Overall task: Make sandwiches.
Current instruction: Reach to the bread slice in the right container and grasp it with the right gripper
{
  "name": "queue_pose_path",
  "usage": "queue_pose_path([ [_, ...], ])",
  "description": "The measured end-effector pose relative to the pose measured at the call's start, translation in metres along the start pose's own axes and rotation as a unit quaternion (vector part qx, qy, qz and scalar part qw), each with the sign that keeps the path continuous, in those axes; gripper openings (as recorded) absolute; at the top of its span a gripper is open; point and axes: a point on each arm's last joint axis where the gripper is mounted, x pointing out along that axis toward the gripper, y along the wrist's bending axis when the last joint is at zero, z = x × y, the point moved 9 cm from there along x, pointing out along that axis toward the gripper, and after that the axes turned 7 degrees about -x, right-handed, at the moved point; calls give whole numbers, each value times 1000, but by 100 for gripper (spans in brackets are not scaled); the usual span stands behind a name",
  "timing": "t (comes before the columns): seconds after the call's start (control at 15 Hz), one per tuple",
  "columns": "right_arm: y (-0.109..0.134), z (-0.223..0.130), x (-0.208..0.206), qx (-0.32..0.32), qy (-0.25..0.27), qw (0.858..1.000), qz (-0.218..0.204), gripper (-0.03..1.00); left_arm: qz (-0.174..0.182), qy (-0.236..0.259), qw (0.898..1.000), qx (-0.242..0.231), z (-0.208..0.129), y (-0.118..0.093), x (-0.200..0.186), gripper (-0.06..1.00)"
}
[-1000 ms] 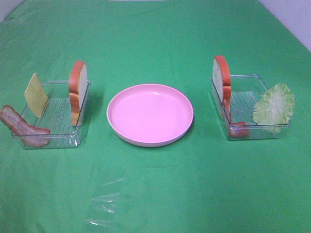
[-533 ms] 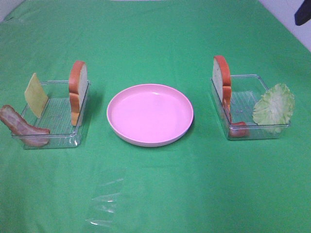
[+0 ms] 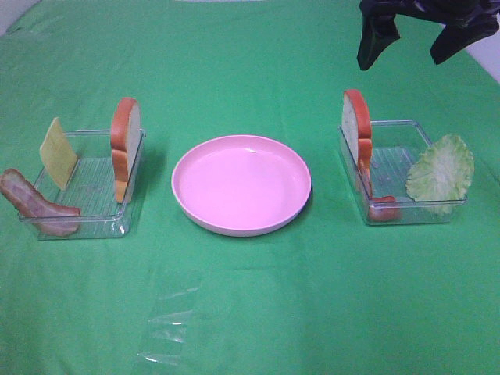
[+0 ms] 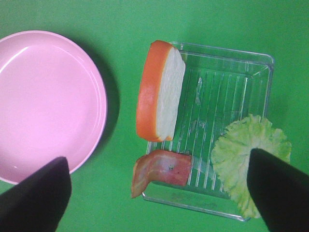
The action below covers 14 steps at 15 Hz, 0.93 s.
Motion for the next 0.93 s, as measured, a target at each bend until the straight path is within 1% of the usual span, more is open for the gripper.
queue_pose_path([
  [0.2,-3,9,22,6,15,1000,-1,94,0,0,1000,0,0,0,0,98],
  [0.33,-5,24,42,20,16,1000,-2,94,0,0,1000,0,0,0,0,98],
  [0.47,-5,28,56,27,22,999,-1,94,0,0,1000,0,0,0,0,98],
  [0.67,-5,27,84,48,36,998,3,94,0,0,1000,0,0,0,0,98],
  [0.93,-1,22,116,58,56,997,15,94,0,0,1000,0,0,0,0,98],
])
